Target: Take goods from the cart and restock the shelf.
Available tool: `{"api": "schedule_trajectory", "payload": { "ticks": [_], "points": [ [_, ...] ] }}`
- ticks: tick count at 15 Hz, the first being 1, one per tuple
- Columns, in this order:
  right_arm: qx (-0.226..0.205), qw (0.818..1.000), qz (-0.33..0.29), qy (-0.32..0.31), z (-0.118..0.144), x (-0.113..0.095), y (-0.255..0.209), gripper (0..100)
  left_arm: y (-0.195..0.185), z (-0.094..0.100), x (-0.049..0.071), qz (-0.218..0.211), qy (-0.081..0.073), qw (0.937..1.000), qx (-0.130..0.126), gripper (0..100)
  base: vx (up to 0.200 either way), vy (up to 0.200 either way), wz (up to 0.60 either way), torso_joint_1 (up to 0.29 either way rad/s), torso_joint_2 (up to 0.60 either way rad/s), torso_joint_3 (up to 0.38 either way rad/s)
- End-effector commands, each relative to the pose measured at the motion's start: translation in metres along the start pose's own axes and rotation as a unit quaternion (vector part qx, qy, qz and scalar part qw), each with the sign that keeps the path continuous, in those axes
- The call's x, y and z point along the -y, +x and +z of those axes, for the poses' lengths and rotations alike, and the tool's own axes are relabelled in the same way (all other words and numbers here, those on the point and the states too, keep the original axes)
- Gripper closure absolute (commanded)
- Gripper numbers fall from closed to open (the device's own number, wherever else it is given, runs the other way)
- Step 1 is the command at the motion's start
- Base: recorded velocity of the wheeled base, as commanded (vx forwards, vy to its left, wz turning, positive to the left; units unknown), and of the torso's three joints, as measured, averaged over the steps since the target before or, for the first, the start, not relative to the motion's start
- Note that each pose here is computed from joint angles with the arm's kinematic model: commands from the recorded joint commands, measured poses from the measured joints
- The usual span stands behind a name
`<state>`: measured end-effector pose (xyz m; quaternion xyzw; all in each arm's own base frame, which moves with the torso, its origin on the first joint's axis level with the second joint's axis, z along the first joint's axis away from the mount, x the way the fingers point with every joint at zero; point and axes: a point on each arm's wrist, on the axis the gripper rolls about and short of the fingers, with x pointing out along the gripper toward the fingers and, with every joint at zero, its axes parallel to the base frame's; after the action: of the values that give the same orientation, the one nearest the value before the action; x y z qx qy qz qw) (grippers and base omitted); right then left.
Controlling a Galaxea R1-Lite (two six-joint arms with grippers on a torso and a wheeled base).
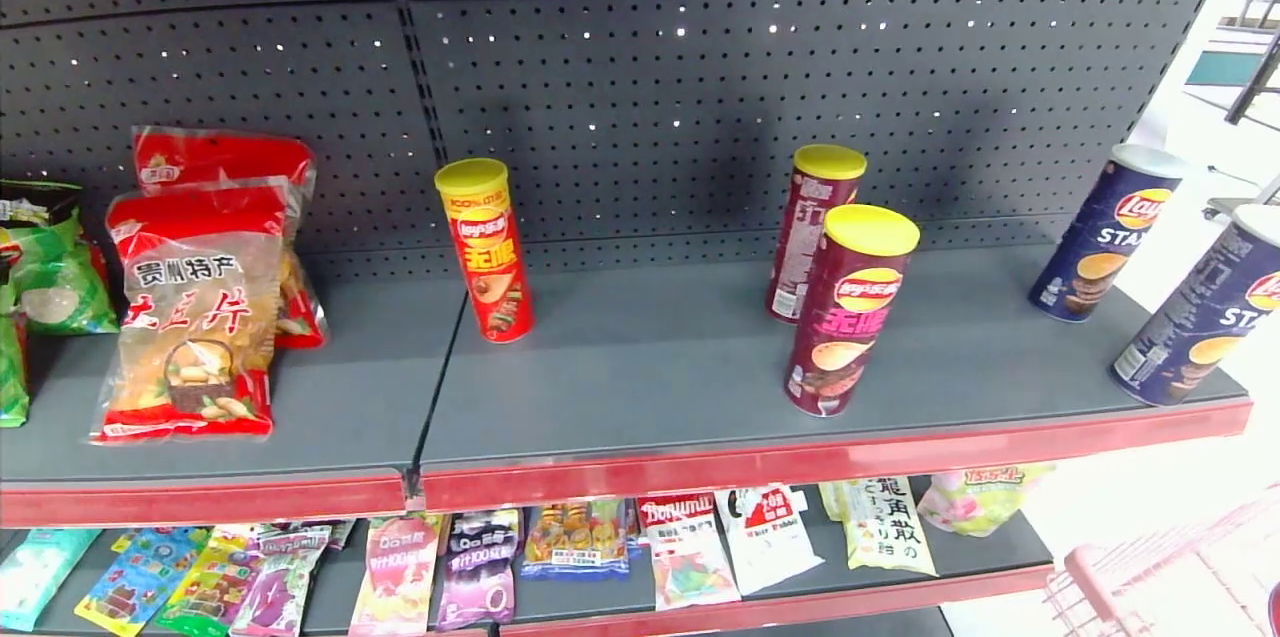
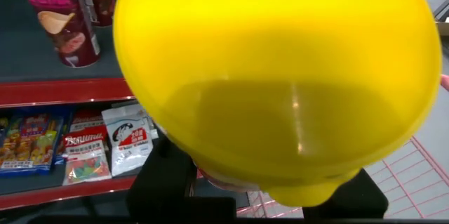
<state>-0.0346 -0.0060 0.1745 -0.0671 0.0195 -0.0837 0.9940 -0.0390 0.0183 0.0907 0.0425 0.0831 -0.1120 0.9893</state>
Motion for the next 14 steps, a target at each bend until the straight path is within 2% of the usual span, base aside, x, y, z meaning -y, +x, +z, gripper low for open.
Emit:
{"api": "schedule_trajectory", "payload": {
  "ticks": [1,3,12,14],
  "points": [
    [0.0,1.0,0.0,0.0,0.0,0.0,-0.0001,100,0.0,-0.0001,0.0,0.001,0.0,1.0,0.0,0,0.0,0.2,0.0,0.007,0.0,0.002],
    [0.0,1.0,0.0,0.0,0.0,0.0,-0.0001,100,0.0,-0.0001,0.0,0.0,0.0,1.0,0.0,0,0.0,0.2,0.0,0.0,0.0,0.0],
    [0.0,1.0,0.0,0.0,0.0,0.0,-0.0001,100,0.0,-0.0001,0.0,0.001,-0.001,1.0,0.0,0,0.0,0.0,0.0,0.0,0.0,0.0],
    [0.0,1.0,0.001,0.0,-0.0004,0.0,0.0001,100,0.0,-0.0001,0.0,0.0,-0.001,1.0,0.0,0,0.2,0.2,0.0,0.005,0.0,0.0]
  ]
}}
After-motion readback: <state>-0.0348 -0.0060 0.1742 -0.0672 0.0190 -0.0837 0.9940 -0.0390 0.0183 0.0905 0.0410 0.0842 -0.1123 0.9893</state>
